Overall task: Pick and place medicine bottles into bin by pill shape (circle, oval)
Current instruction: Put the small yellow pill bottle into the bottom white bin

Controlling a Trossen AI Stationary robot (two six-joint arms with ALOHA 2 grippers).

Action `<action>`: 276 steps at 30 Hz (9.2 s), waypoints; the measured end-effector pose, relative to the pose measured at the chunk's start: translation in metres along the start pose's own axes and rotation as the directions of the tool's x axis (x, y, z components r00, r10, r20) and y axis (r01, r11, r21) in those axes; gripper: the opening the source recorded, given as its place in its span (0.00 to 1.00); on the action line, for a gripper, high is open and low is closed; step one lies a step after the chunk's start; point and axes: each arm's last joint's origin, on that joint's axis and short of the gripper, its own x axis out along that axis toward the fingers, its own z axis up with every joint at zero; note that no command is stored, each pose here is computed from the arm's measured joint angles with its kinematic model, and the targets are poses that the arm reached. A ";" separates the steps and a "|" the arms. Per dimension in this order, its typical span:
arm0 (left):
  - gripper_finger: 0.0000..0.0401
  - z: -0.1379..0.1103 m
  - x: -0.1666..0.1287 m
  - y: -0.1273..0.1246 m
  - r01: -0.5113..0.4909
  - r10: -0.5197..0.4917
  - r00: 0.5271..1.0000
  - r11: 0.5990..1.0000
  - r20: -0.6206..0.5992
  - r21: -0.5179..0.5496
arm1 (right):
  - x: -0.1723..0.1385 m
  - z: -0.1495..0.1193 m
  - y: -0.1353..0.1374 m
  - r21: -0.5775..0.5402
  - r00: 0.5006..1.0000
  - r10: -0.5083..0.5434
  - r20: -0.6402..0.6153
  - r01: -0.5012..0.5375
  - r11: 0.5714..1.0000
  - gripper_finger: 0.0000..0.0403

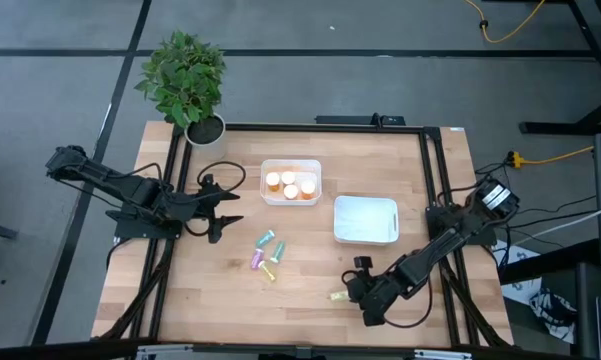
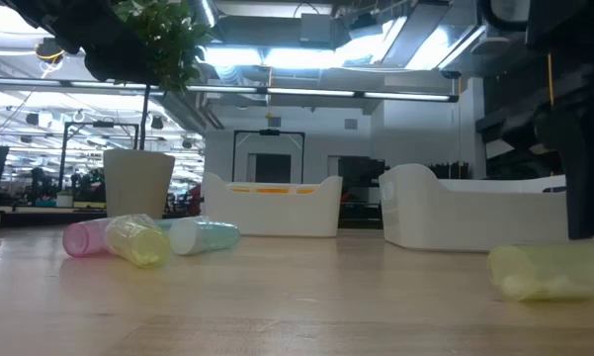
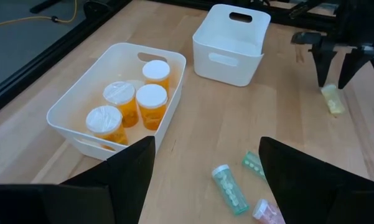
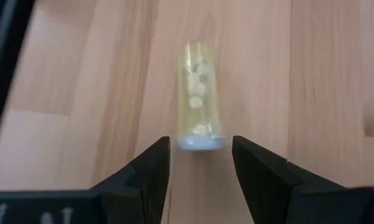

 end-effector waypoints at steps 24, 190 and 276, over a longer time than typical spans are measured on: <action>0.70 0.000 0.000 0.000 0.000 0.000 1.000 1.000 0.000 0.000 | 0.018 0.000 -0.002 -0.009 1.000 0.006 0.004 -0.006 1.000 0.44; 0.70 0.000 0.000 0.000 0.000 0.000 1.000 1.000 -0.001 0.000 | -0.046 0.039 -0.174 0.219 0.534 0.020 -0.845 0.313 0.924 0.40; 0.70 0.002 0.000 -0.001 -0.001 0.001 1.000 1.000 0.019 -0.031 | -0.044 0.057 -0.176 0.150 0.631 -0.034 -0.775 0.237 0.960 0.15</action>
